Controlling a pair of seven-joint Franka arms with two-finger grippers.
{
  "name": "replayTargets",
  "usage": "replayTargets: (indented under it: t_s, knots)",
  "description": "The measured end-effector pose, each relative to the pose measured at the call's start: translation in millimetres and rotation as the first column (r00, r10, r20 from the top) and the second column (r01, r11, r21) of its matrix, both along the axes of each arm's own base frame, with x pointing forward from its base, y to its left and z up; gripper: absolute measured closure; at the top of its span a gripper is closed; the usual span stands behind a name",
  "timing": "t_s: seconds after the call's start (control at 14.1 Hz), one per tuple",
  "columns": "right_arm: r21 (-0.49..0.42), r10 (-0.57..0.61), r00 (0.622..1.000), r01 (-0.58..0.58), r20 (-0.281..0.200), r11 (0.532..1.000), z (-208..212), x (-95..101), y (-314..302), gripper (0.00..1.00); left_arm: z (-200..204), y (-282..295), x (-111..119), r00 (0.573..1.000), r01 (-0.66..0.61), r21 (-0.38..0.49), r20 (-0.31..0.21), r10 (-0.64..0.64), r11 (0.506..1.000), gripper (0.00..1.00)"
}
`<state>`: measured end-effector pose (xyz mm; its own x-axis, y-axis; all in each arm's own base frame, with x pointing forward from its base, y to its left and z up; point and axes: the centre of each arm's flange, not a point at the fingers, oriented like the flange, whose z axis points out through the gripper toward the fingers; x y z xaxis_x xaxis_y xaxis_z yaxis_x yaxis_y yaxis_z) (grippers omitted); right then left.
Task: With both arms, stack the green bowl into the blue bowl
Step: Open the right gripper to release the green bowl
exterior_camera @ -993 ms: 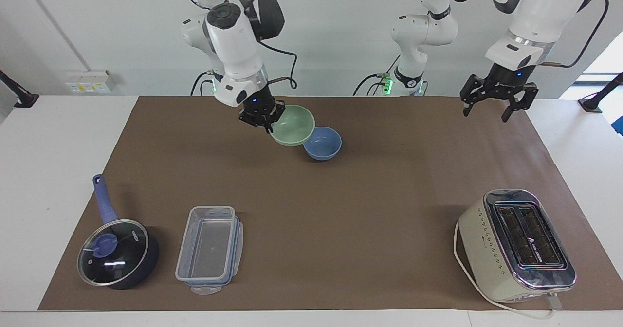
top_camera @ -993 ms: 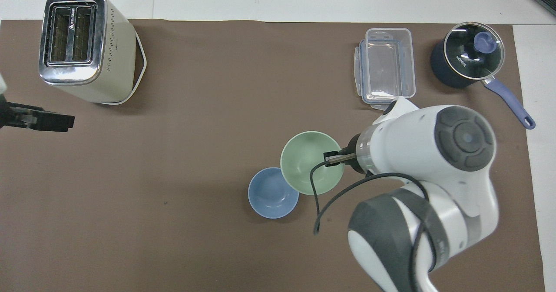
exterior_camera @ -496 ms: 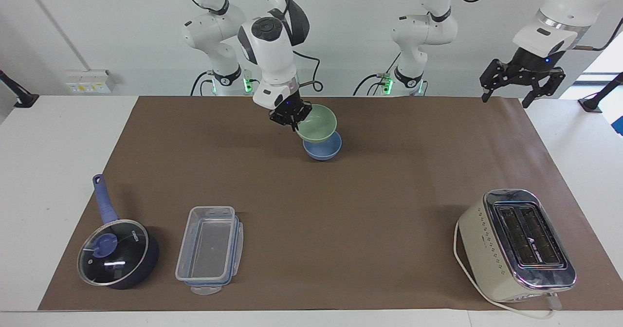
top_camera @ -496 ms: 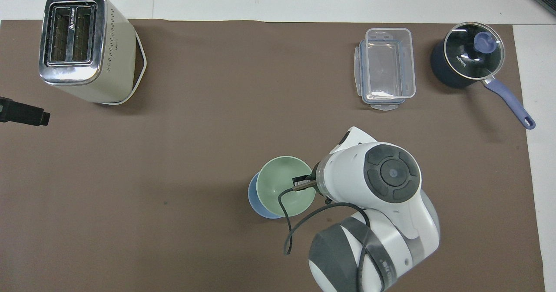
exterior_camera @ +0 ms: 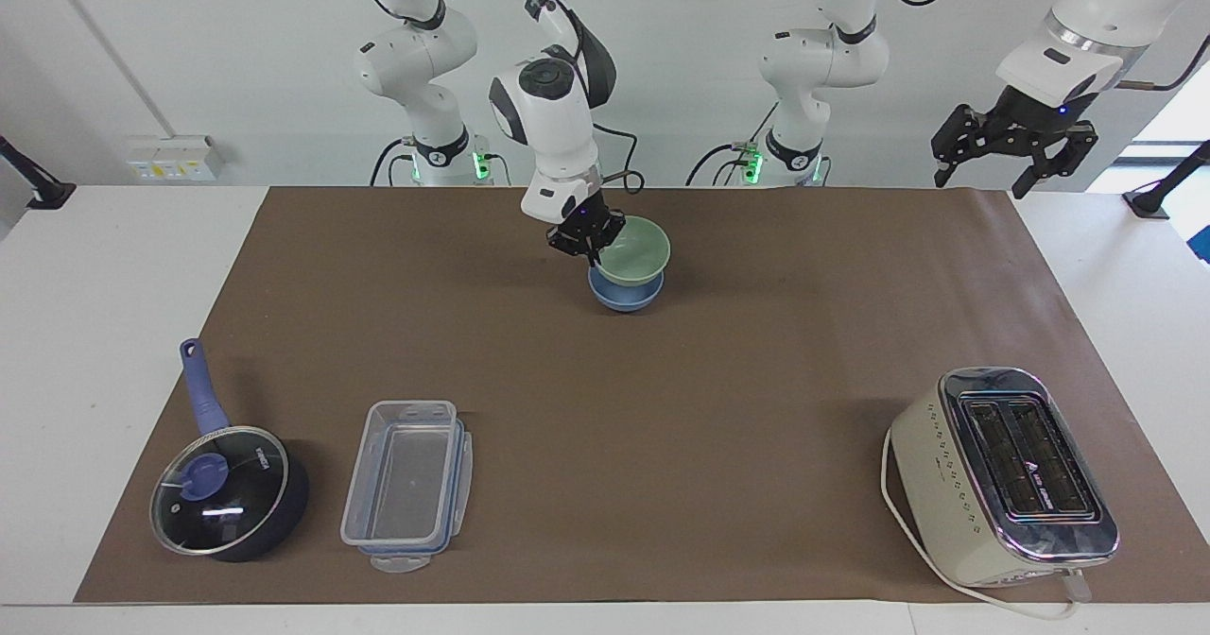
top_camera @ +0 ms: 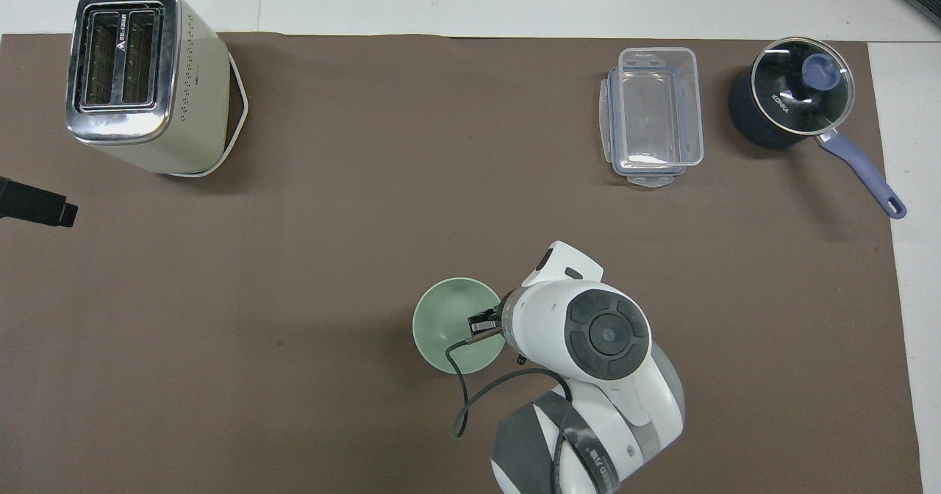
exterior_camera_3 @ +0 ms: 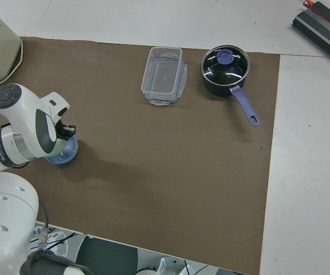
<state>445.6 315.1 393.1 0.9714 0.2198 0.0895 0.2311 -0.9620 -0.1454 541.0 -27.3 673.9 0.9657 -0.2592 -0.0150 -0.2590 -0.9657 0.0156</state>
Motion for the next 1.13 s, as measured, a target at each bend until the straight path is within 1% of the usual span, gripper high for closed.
replayTargets:
  t_s: [0.21, 0.35, 0.85, 1.13]
  knots:
    - [0.003, 0.000, 1.000, 0.000, 0.015, 1.000, -17.3, -7.5, -2.0, 0.95, -1.3, 0.1, -1.5, 1.000, 0.000, 0.001, -0.014, 0.000, 1.000, 0.00]
    - [0.003, 0.004, 1.000, -0.004, 0.016, 1.000, -21.5, -10.7, -1.3, 0.95, -2.3, 0.3, -2.0, 1.000, 0.000, 0.001, -0.020, 0.001, 1.000, 0.00]
    - [0.011, 0.000, 0.999, 0.000, 0.034, 1.000, -25.6, -8.5, -0.3, 0.95, -3.1, 13.7, -2.9, 0.999, -0.027, 0.002, -0.031, 0.027, 1.000, 0.00]
    - [0.002, -0.001, 1.000, 0.001, 0.025, 1.000, -34.5, -8.0, 0.0, 0.95, -3.0, 16.9, -2.9, 0.999, -0.033, 0.002, -0.031, 0.033, 0.999, 0.00]
